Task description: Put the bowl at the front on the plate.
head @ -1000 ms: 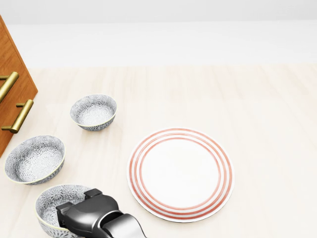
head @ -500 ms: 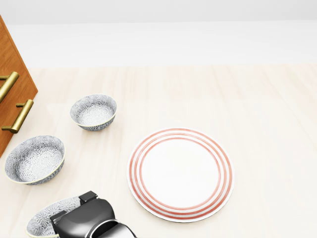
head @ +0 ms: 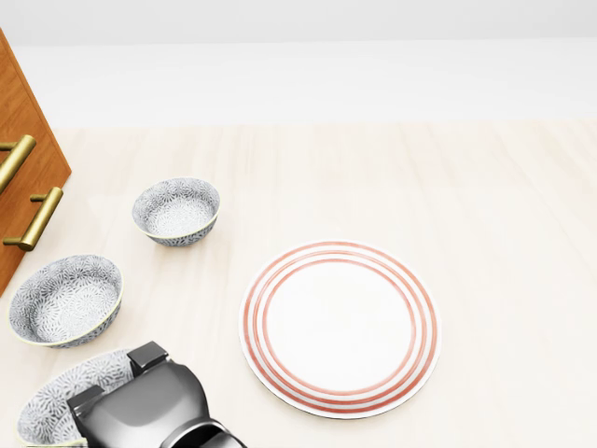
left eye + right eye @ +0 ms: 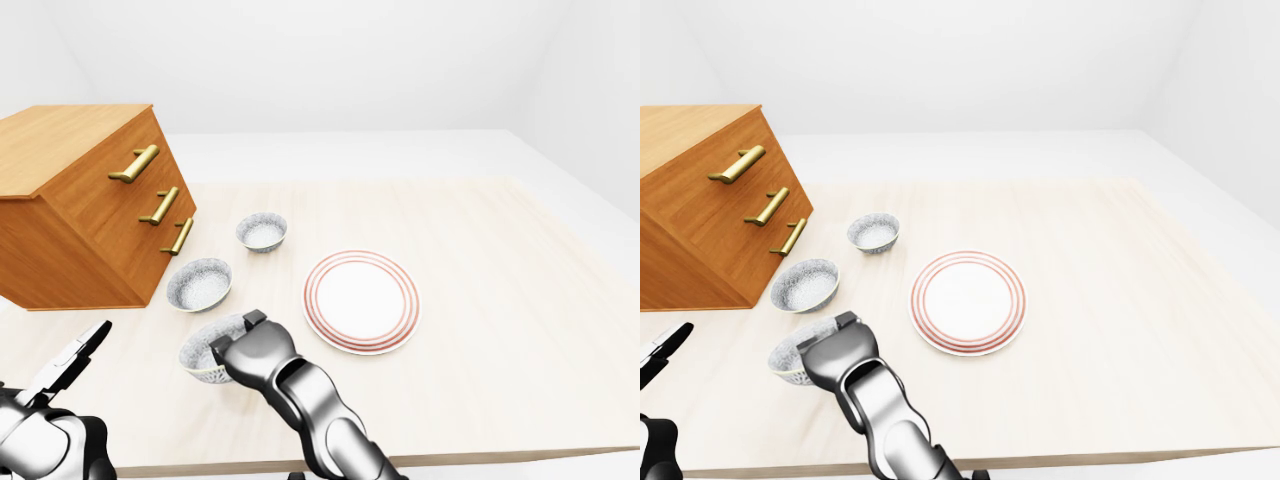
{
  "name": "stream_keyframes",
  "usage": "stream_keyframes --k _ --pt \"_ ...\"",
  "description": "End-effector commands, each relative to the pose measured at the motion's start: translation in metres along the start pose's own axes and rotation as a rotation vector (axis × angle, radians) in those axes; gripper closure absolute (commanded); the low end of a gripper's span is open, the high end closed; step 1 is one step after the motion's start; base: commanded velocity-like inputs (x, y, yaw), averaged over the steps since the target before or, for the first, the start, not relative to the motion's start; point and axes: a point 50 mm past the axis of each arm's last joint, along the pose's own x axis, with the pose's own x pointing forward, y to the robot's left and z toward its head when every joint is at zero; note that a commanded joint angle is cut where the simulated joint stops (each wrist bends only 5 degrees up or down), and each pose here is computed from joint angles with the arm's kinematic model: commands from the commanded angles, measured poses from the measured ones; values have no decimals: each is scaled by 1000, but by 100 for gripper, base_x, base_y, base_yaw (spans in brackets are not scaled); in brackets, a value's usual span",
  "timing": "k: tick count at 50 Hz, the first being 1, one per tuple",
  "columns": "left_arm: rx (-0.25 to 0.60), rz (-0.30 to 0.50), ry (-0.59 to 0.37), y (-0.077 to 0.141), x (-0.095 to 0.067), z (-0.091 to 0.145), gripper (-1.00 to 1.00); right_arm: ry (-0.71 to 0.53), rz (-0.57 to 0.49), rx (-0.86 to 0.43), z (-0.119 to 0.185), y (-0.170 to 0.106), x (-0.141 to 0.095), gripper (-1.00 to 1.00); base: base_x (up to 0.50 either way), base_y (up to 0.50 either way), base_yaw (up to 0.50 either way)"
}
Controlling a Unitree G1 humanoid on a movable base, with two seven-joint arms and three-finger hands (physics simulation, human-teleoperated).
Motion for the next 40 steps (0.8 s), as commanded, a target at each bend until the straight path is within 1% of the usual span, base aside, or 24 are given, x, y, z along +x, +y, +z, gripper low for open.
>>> stream_keyframes --k 1,6,11,17,20,22,27,32,38,40 --pt "0 0 -3 0 0 1 -100 43 -106 -51 -1 -17 -15 100 0 0 0" --pt "1 0 3 -1 0 -1 -100 43 -118 -50 -2 -17 -20 100 0 0 0" --pt "-5 1 -5 0 0 2 -100 52 -154 -62 -3 -17 -32 100 0 0 0" --pt "-3 3 3 1 0 0 -100 64 -162 -75 -5 -14 -39 100 0 0 0" --pt "6 1 15 0 0 -4 -100 77 -211 -86 -6 -21 -47 100 0 0 0" --pt "-5 2 -7 1 -1 2 -100 84 -237 -90 -7 -25 -52 100 0 0 0" --pt "-8 2 -11 1 0 3 -100 101 -252 -85 -13 -26 -57 100 0 0 0" --pt "-6 1 -8 1 0 2 -100 128 -317 -98 -14 -34 -72 100 0 0 0" --pt "3 0 4 0 0 -1 -100 136 -308 -93 -17 -27 -79 100 0 0 0" --pt "-2 0 -8 1 0 2 -100 137 -291 -88 -19 -23 -80 100 0 0 0"
